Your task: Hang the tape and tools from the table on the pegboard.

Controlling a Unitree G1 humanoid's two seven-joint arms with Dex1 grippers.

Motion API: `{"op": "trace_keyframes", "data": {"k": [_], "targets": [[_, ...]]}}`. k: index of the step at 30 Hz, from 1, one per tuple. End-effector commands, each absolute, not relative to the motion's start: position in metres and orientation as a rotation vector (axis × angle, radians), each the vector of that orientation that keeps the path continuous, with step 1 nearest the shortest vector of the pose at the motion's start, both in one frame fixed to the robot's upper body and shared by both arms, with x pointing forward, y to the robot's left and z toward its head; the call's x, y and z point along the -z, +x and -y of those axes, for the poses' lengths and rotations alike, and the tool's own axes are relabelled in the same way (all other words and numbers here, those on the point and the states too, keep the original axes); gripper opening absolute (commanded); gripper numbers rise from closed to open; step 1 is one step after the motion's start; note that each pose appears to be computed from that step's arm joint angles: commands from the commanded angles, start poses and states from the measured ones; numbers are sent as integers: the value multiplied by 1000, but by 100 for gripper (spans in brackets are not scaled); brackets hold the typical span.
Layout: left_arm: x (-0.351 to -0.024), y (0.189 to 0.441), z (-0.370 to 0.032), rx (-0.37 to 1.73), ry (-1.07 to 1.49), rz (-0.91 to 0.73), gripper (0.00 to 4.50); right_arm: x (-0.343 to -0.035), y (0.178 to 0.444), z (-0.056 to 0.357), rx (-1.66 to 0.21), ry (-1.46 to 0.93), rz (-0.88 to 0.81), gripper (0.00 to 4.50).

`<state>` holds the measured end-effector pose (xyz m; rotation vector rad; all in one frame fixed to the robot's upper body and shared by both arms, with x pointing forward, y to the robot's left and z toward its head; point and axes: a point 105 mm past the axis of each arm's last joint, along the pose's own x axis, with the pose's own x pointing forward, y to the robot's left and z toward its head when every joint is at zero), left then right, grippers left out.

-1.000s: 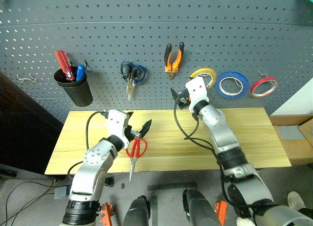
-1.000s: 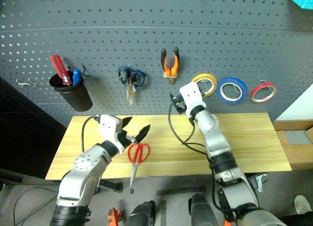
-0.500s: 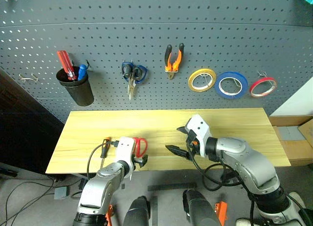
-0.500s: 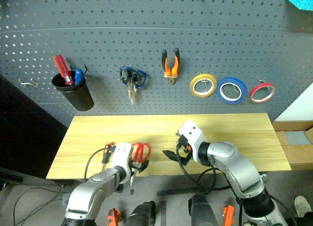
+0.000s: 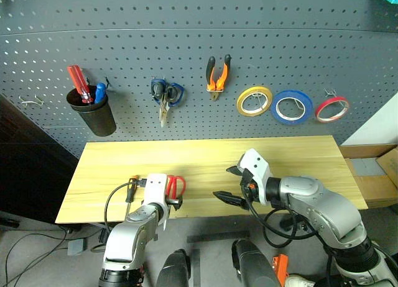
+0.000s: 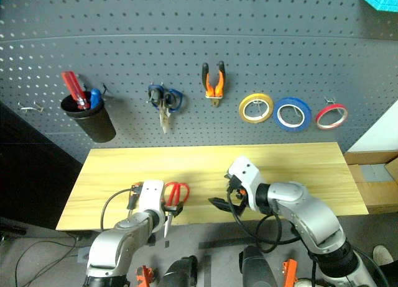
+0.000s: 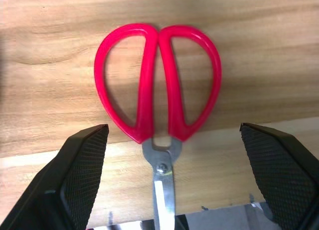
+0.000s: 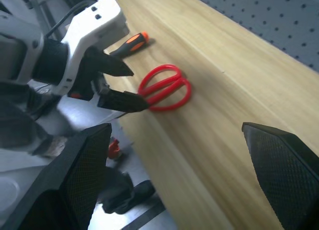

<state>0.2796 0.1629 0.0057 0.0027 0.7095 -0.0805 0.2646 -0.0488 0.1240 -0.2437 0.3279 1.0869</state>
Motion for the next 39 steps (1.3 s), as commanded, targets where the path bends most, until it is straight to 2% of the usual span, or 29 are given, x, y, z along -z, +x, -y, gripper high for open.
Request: {"op": "trace_keyframes", "data": {"k": [1, 11, 17, 18, 19, 28, 35, 39], "targets": [[0, 276, -168, 42, -27, -745, 447, -135, 256, 41, -1147, -263, -276, 450], [18, 287, -172, -20, -91, -809, 447, -143, 252, 36, -1178, -277, -251, 450], [30, 285, -170, -8, -90, -854, 447, -145, 254, 39, -1165, -261, -257, 450], [31, 285, -170, -8, -92, -859, 406, -145, 255, 39, -1164, -257, -257, 450], [31, 284, -170, -6, -92, -861, 391, -145, 255, 39, -1163, -253, -258, 450], [38, 280, -177, -10, -78, -891, 120, -152, 258, 37, -1163, -156, -273, 450], [26, 290, -181, 27, -58, -802, 115, -151, 257, 36, -1162, -161, -269, 450], [-2, 301, -179, 90, -24, -615, 115, -153, 259, 36, -1155, -186, -245, 450]]}}
